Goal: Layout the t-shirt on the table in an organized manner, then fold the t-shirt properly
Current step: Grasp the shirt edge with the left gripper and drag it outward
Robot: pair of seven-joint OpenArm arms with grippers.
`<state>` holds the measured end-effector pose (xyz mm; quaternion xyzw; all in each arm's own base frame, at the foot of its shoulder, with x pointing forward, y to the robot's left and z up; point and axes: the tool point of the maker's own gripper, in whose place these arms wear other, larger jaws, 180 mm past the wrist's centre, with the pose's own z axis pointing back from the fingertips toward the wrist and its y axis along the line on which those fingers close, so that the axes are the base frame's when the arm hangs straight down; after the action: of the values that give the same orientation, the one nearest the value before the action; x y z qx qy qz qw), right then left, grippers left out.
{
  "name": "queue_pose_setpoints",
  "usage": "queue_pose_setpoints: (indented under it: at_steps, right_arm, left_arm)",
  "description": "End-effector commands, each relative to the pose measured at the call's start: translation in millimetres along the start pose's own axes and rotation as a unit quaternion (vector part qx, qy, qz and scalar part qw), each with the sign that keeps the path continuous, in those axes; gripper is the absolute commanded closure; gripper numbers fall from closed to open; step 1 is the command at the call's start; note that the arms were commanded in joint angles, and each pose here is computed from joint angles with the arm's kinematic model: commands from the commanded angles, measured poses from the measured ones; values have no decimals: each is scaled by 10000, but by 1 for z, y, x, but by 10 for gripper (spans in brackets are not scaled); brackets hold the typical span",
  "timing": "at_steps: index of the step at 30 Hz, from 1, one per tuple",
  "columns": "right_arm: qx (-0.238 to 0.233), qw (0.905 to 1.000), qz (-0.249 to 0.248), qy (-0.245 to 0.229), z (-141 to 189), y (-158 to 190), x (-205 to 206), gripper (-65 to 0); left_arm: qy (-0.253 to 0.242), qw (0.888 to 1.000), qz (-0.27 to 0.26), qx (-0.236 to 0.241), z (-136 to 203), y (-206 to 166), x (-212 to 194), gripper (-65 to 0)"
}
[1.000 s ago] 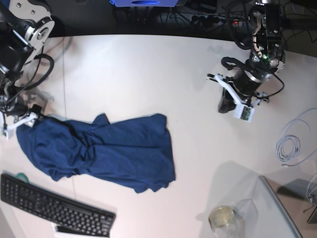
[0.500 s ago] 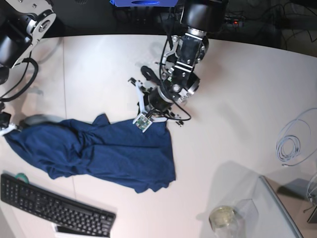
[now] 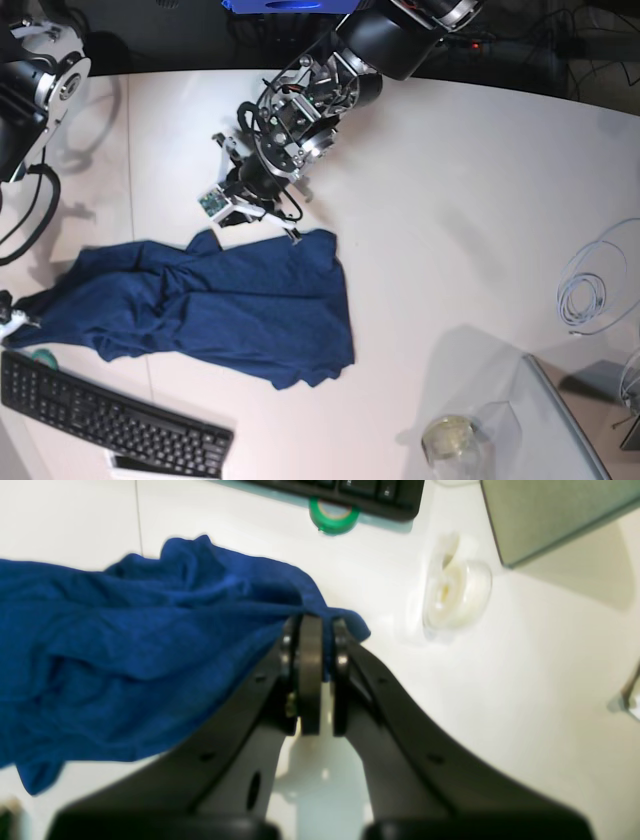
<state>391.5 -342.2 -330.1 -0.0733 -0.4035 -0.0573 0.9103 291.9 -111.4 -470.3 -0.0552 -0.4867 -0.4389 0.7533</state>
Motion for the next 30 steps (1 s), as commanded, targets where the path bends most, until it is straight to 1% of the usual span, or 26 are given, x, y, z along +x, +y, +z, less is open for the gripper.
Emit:
queue_pose_setpoints:
  at_steps: [1,4,8,11,12,18,21,24,26,27,30]
  right_arm:
    - [-114,9994,-2,-316,5,-12,23,0]
    - [-92,9994,-27,-341,4,-11,27,0]
    - [-99,9992,4,-379,6,-11,29,0]
    - [-104,9992,13,-390,7,-10,29,0]
    - [-105,9993,20,-353,7,-11,25,0]
    - [-140,9994,77,-315,10,-11,17,0]
    - [-134,9992,104,-372,13,-8,18,0]
    - [-175,9992,154,-317,17,-8,15,0]
    - [-230,9988,206,-370,23,-10,19,0]
    - [-247,9987,224,-391,26,-9,20,0]
    - [-333,9985,329,-273,34,-11,11,0]
  left_arm:
    - [-427,9987,24,267,-8,18,31,0]
    - [-546,9969,247,503,-18,33,41,0]
    - [-528,9971,465,305,-35,40,49,0]
    - [-832,9941,628,289,-42,52,61,0]
    - [-857,9936,675,302,-44,56,59,0]
    - [-709,9920,854,606,-55,97,41,0]
    - [-542,9940,678,669,-59,113,32,0]
    - [-187,9959,625,628,-59,111,12,0]
    - [97,9966,576,577,-57,104,-6,0]
    - [279,9968,572,490,-54,93,-19,0]
    - [539,9972,479,206,-43,57,-46,0]
